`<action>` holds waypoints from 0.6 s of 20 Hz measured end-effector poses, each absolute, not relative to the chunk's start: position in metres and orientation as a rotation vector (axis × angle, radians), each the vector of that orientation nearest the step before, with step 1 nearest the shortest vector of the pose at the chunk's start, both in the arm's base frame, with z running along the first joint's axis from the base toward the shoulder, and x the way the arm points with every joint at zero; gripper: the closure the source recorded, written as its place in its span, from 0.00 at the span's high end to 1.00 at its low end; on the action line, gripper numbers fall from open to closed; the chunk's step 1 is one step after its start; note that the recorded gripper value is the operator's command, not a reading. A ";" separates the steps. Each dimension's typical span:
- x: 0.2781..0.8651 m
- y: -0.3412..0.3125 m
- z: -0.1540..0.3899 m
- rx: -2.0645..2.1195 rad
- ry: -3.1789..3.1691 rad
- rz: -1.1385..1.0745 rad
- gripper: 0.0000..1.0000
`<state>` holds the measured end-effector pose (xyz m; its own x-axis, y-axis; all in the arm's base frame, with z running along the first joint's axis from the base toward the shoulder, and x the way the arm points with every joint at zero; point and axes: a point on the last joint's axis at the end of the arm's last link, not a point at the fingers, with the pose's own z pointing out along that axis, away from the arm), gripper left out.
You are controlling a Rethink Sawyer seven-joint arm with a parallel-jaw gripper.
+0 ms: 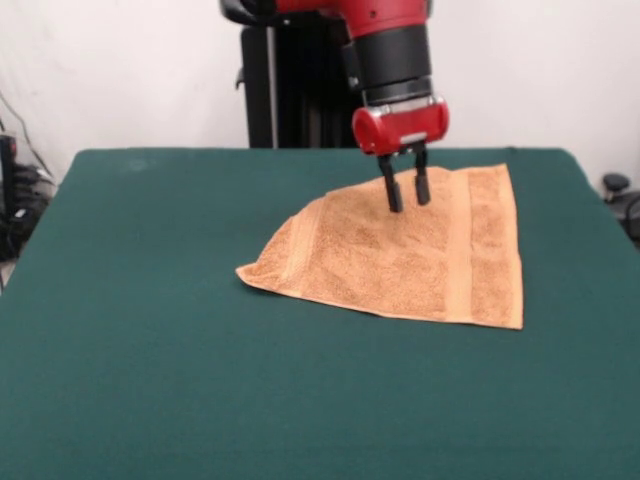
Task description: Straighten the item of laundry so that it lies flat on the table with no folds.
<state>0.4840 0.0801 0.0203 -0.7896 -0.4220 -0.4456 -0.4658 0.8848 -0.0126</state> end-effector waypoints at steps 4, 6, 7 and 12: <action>0.484 0.080 0.017 -0.647 2.611 0.138 0.00; 0.483 0.081 0.014 -0.646 2.615 0.143 0.00; 0.482 0.081 0.013 -0.645 2.618 0.145 0.00; 0.476 0.084 0.004 -0.645 2.627 0.159 0.00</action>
<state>0.4756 0.0837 0.0045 -0.8003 -0.4155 -0.4323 -0.4646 0.8854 0.0091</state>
